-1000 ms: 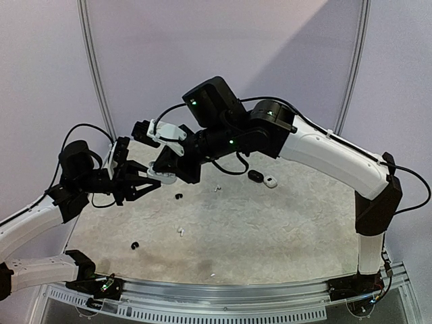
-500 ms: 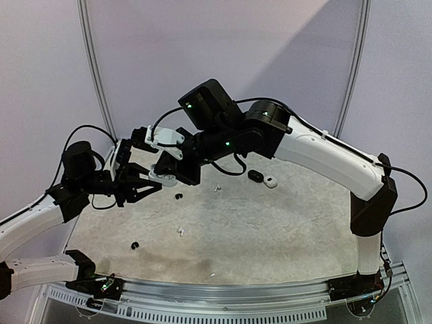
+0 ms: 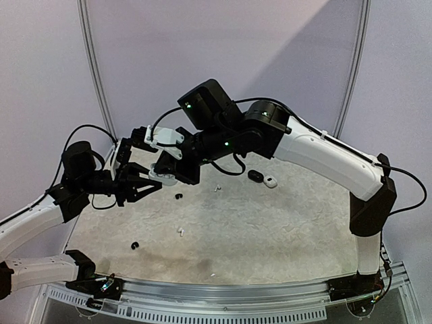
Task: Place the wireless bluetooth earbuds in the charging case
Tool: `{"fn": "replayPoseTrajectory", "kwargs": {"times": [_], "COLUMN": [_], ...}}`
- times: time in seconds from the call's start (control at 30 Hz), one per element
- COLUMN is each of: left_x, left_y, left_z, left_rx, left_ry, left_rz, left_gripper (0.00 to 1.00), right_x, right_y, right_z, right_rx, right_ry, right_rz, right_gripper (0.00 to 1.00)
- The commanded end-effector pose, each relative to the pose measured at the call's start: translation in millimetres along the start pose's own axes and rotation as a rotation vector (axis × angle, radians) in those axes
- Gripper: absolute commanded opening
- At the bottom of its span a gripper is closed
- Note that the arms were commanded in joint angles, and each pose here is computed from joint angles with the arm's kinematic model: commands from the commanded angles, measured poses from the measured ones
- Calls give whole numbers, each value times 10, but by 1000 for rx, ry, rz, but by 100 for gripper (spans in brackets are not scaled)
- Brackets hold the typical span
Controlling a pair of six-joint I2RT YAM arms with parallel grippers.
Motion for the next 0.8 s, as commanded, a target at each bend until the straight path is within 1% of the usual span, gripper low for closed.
{"fn": "replayPoseTrajectory", "kwargs": {"times": [0.0, 0.13, 0.33, 0.53, 0.77], "left_x": [-6, -11, -12, -12, -15], "left_y": [-282, -293, -288, -273, -263], "left_z": [-58, -54, -61, -63, -66], "left_rx": [114, 117, 121, 116, 115], "left_ry": [20, 13, 13, 16, 14], "left_rz": [-85, -90, -93, -91, -91], "left_gripper": [0, 0, 0, 0, 0], "right_x": [291, 304, 297, 264, 228], "right_y": [321, 343, 332, 290, 231], "right_z": [77, 74, 60, 43, 27], "right_rx": [12, 12, 10, 8, 16], "right_ry": [-22, -20, -10, 7, 14], "right_rz": [116, 121, 117, 103, 79], "right_gripper": [5, 5, 10, 11, 16]}}
Point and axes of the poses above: each gripper's point midway between its finger pads, its own x axis out along the fingers, its own z axis along the line the jaws close on, y = z × x, the point moved 4 cm from there along -x, back along the fingers, and after that the axes turned 11 degrees about x, right-handed, at the moved point
